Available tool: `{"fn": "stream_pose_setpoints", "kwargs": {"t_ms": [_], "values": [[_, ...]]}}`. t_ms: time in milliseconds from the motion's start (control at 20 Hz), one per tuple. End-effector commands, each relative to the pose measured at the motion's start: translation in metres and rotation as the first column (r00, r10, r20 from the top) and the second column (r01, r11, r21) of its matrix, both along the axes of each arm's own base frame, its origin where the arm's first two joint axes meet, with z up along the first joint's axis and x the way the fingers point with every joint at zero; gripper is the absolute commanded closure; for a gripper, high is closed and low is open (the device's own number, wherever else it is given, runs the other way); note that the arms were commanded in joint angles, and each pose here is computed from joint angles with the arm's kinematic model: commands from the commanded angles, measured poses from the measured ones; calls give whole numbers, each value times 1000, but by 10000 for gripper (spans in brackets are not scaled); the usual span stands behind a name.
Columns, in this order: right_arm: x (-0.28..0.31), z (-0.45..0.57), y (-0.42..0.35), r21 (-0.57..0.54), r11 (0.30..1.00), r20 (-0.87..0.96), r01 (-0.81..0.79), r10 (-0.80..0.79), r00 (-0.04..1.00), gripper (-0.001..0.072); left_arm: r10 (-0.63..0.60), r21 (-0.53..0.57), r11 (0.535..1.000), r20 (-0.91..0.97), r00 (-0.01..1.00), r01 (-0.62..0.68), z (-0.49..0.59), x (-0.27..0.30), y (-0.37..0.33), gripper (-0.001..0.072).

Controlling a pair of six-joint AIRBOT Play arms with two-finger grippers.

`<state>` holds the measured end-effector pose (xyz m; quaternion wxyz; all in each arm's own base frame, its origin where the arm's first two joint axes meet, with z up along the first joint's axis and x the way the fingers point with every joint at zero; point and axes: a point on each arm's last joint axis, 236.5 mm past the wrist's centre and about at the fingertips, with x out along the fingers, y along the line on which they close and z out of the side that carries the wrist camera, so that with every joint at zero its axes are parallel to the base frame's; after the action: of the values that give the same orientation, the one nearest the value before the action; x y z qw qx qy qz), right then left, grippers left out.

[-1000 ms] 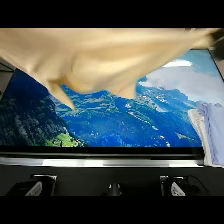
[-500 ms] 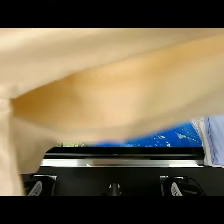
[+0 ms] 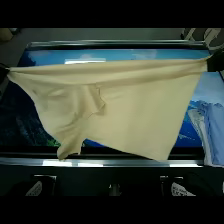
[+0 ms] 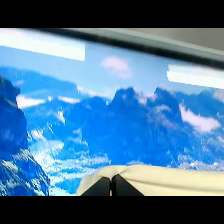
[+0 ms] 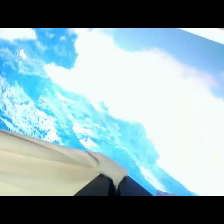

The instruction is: Fold the shirts.

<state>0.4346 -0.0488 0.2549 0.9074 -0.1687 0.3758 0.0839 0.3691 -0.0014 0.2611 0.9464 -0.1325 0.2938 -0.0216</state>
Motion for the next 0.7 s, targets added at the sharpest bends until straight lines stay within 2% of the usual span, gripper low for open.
{"fn": "stream_pose_setpoints", "kwargs": {"t_ms": [0,300,550,600,650], "values": [[61,-121,5,132,991,-196,8,18,980,695,18,-82,996,-98,995,-27,-118,46,-6,681],[134,-203,32,416,902,-193,119,-41,980,694,80,-177,978,-171,982,-110,-211,117,-6,681],[144,-243,42,482,863,-248,153,-33,968,692,73,-274,949,-285,956,-154,-264,135,-21,680],[143,-248,42,481,862,-259,156,-30,965,668,64,-301,939,-321,945,-166,-273,132,-26,665],[137,-251,44,480,864,-282,153,-13,959,507,53,-319,931,-365,930,-178,-281,125,-30,519]]}}
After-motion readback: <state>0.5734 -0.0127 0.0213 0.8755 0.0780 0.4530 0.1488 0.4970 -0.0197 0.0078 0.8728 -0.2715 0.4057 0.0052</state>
